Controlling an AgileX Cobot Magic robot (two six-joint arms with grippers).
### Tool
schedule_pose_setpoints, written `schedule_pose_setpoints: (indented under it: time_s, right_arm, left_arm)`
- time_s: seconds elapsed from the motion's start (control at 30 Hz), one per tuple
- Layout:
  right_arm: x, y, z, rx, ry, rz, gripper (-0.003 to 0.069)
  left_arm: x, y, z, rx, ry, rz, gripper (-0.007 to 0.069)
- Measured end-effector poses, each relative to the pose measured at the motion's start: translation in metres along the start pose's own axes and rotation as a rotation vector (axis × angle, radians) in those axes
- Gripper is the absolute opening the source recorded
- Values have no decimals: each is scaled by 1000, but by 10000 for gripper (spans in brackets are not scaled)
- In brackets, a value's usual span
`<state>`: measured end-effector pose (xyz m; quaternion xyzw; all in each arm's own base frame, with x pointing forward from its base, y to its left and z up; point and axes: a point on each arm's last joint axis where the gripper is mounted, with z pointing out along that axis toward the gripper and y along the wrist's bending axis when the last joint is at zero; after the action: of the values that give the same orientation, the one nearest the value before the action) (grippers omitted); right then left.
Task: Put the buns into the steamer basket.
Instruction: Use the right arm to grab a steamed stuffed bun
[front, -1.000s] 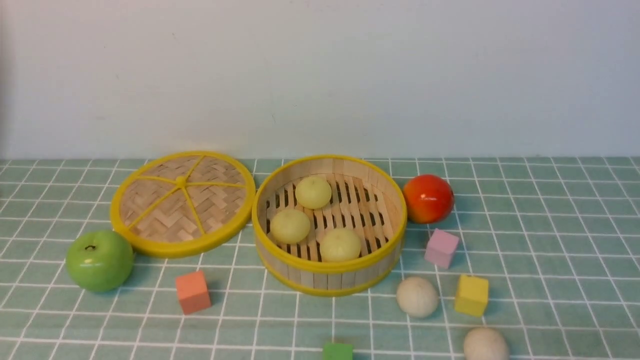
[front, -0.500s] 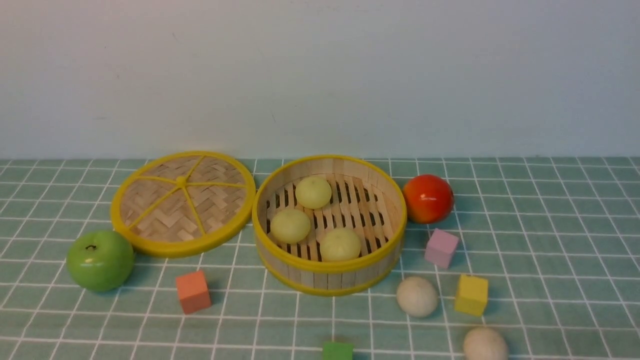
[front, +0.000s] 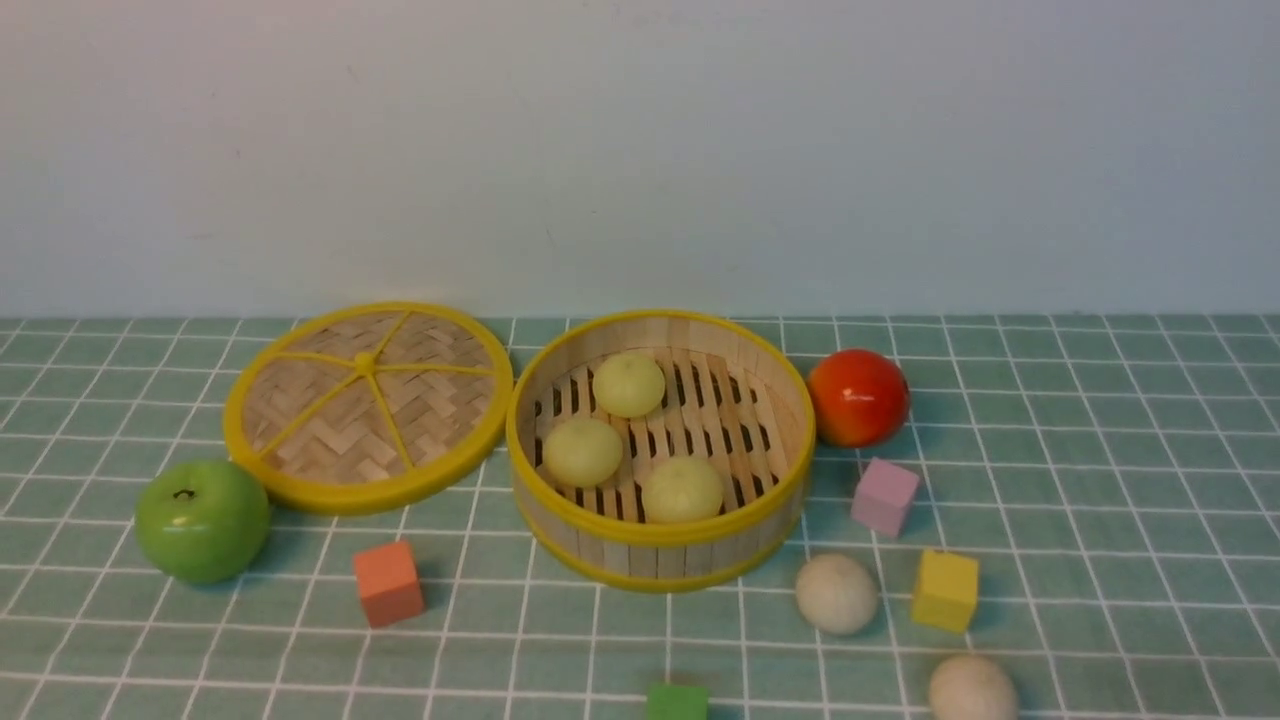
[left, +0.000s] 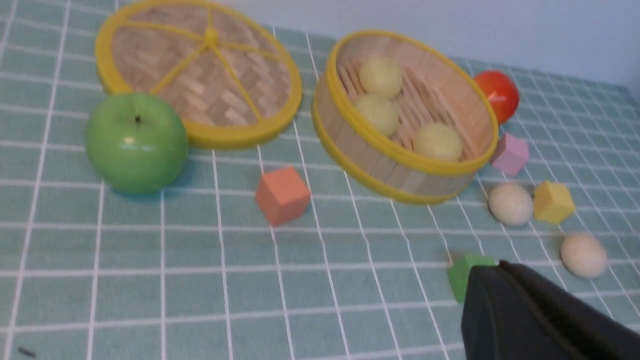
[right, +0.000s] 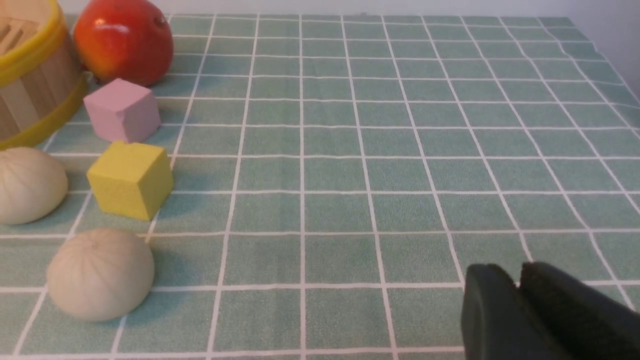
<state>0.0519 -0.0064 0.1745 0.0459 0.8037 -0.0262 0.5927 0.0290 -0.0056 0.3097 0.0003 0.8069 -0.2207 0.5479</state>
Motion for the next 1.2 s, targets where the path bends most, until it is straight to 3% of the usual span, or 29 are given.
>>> schedule_pose_setpoints:
  time_s: [0.23, 0.43, 1.2]
  right_arm:
    - [0, 0, 0, 1, 0, -1, 114]
    - [0, 0, 0, 1, 0, -1, 114]
    - [0, 0, 0, 1, 0, -1, 137]
  left_arm:
    - [42, 27, 27, -228, -146, 20, -13]
    - [112, 61, 58, -370, -60, 34, -13]
    - [112, 64, 60, -397, -110, 61, 3]
